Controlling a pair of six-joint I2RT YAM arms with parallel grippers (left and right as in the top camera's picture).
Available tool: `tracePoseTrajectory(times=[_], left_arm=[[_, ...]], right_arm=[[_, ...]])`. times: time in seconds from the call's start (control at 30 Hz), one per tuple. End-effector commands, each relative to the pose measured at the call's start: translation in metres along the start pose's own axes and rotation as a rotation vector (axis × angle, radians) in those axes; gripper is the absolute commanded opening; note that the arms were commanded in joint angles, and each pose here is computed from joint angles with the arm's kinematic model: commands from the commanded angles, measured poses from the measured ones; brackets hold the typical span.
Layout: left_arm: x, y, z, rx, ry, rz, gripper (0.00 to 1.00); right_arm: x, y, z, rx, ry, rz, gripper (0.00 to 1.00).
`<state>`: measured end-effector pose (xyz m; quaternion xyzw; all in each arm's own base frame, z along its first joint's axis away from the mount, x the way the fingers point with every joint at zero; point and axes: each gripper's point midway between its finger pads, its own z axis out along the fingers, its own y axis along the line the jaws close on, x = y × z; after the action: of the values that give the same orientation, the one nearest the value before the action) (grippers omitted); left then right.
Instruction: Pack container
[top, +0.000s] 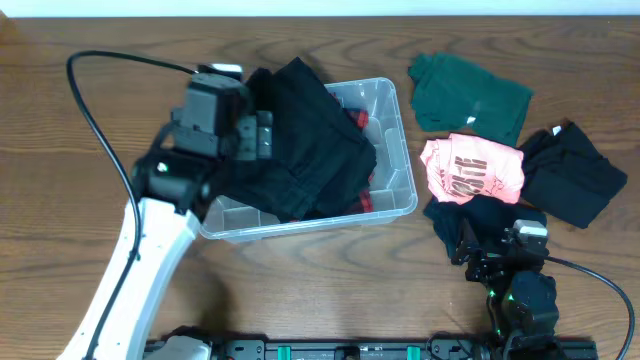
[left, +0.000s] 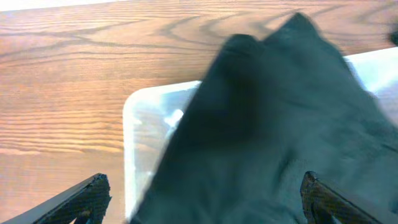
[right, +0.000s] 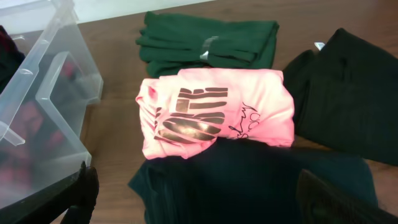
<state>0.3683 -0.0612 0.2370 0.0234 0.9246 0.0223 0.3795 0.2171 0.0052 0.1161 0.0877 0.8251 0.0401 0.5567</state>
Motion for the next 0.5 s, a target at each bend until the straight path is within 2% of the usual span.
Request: tracePoseTrajectory(times=[0.0, 0.1, 0.23, 0.33, 0.47], left_arm=[[-0.004, 0.003, 0.024, 0.093, 0.033, 0.080, 0.98], [-0.001, 0.001, 0.048, 0.229, 0.054, 0.100, 0.98], [-0.001, 0.007, 0.068, 0.316, 0.056, 0.060, 0.99], [-0.002, 0.003, 0.071, 0.388, 0.053, 0.038, 0.85], [0.009, -0.009, 0.067, 0.465, 0.098, 0.023, 0.82]], right_arm=[[0.000, 0.000, 0.000, 0.000, -0.002, 0.010, 0.99], [0.000, 0.000, 0.000, 0.000, -0.002, 0.010, 0.99], [0.000, 0.000, 0.000, 0.000, -0.002, 0.010, 0.99], [0.000, 0.000, 0.000, 0.000, -0.002, 0.010, 0.99], [0.000, 0.000, 0.000, 0.000, -0.002, 0.010, 0.99]])
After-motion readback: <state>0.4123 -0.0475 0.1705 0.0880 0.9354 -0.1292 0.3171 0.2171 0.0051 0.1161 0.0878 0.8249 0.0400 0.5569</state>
